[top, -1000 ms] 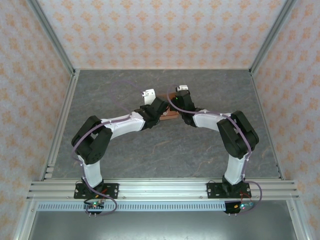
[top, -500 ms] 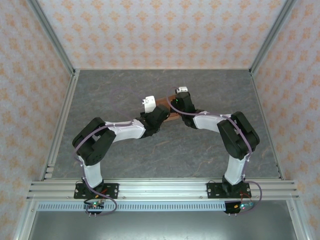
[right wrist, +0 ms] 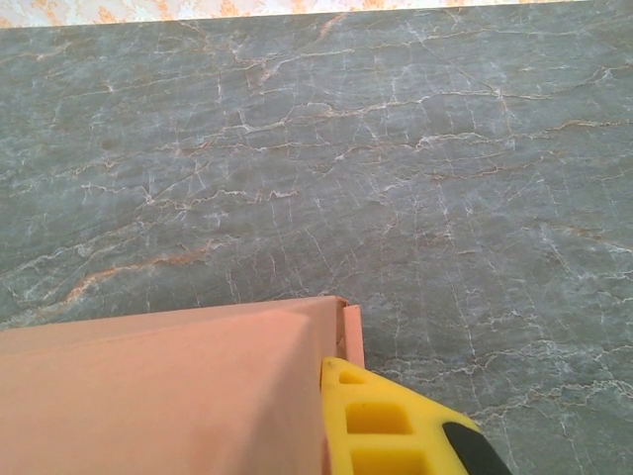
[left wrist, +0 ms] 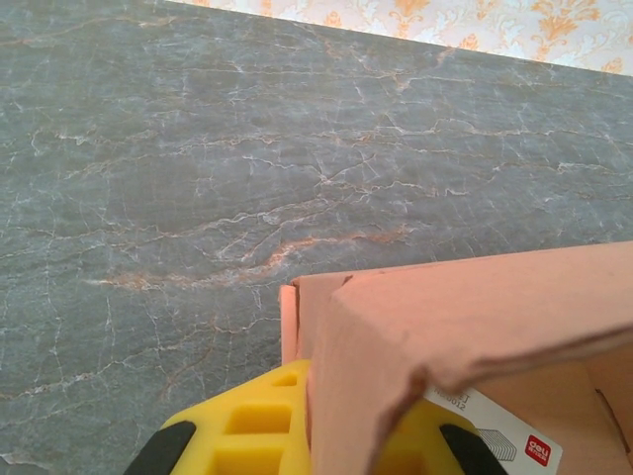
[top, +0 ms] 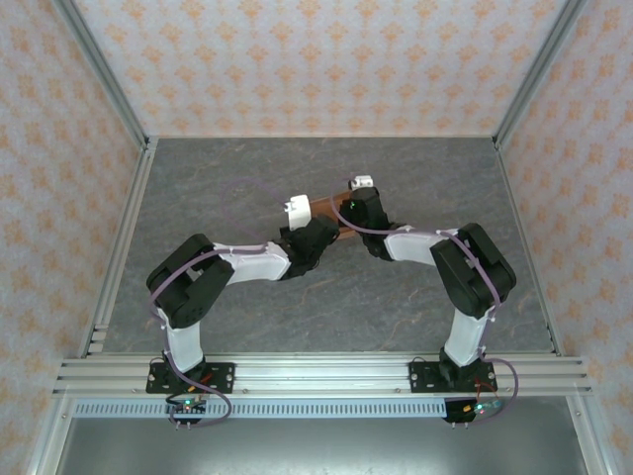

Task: Fold the paper box

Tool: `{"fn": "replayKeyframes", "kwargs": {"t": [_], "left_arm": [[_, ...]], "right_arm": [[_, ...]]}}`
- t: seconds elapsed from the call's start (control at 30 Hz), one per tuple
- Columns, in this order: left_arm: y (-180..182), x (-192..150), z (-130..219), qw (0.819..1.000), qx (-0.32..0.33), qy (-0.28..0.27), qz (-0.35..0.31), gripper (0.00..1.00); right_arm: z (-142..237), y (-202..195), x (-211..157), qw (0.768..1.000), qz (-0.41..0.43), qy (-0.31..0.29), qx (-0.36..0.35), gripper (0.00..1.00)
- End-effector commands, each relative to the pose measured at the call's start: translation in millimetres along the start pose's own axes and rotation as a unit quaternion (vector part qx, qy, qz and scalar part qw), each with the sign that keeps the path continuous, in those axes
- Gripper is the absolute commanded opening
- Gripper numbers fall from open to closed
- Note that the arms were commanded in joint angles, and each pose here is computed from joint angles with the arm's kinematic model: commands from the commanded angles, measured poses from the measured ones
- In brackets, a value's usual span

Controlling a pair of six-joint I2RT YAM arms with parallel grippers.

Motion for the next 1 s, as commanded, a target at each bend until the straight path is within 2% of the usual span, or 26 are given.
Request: {"fn": "replayKeyframes", "kwargs": {"t": [0.0, 0.53, 0.63, 0.8, 0.97], "left_arm": [[29.4, -22.2, -5.9, 0.996, 0.07, 0.0, -0.048, 0.0], [35.2, -46.3, -6.8, 0.991, 0.103, -0.019, -0.085, 0.0], [35.0, -46.1, -7.2, 0.99, 0.105, -0.019, -0.087, 0.0], [36.1, -43.2, -5.9, 0.99, 0.109, -0.022, -0.088, 0.0], [35.5, -41.1, -5.8, 0.99, 0.11, -0.023, -0.088, 0.0]], "right_arm": [[4.1, -23.6, -18.4, 0.999, 0.009, 0.022, -0.046, 0.05], [6.8, -26.7, -39.8, 1.0, 0.003, 0.009, -0.018, 0.14], [12.4, -25.5, -37.0, 1.0, 0.007, 0.01, -0.016, 0.2], [26.0, -24.9, -36.6, 1.0, 0.003, 0.018, -0.006, 0.36], [45.8, -29.1, -45.8, 0.999, -0.012, 0.03, 0.001, 0.44]]}}
Point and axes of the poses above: each hand's point on the last joint's axis, 136 mm out from that joint toward the fingers, its own z axis back along the fingers, its own y axis along the line the jaws close on, x = y × z, the point moved 2 cm from there along z, back along the fingers, and after that the axes turned 6 degrees about -z, right-handed, at the moved point
